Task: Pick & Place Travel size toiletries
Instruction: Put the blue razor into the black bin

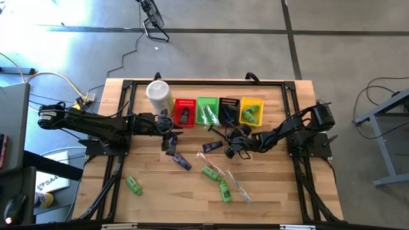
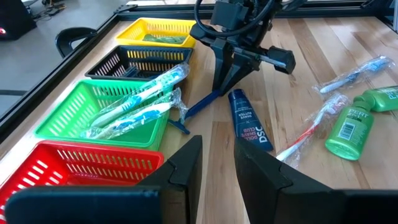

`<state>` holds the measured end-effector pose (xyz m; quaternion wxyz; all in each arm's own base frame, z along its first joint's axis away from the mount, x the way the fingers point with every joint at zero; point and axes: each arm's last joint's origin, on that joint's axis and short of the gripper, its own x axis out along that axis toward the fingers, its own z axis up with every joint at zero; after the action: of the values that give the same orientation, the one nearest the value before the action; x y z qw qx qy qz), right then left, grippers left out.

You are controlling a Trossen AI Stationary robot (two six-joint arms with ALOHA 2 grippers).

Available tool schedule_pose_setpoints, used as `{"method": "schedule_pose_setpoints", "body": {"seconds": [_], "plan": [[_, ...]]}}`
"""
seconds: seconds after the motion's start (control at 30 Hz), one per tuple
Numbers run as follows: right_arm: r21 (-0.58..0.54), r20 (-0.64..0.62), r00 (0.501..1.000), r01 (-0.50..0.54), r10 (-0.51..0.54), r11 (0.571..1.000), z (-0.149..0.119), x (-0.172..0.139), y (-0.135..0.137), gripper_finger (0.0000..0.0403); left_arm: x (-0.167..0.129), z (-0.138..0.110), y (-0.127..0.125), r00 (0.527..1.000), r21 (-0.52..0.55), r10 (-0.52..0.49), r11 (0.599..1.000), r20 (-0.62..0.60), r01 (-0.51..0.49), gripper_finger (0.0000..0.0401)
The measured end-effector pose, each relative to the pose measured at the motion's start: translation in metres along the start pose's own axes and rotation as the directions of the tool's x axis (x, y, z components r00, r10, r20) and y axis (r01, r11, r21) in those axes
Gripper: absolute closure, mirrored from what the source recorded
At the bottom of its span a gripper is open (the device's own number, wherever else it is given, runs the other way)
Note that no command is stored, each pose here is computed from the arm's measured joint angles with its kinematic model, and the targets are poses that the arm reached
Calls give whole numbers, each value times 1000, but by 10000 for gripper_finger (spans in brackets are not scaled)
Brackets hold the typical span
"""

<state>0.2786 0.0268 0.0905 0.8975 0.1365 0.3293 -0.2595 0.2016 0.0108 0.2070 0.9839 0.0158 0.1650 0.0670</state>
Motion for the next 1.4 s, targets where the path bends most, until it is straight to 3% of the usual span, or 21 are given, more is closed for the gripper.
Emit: {"method": "schedule_pose_setpoints", "body": {"seconds": [0.37,0.9,1.17,1.4], "plan": [[-20,-8,998,-65,65,998,6,-22,7,376,0,0,0,1000,0,-1,1000,0,1,313],[1,152,973,-178,176,984,33,-75,19,376,0,0,0,1000,-1,-5,1000,0,5,313],[74,313,949,-50,25,996,44,-90,14,376,0,0,0,1000,-1,-5,1000,0,5,313],[175,371,924,30,-95,984,48,-86,9,376,0,0,0,1000,-1,-4,1000,0,4,313]]}}
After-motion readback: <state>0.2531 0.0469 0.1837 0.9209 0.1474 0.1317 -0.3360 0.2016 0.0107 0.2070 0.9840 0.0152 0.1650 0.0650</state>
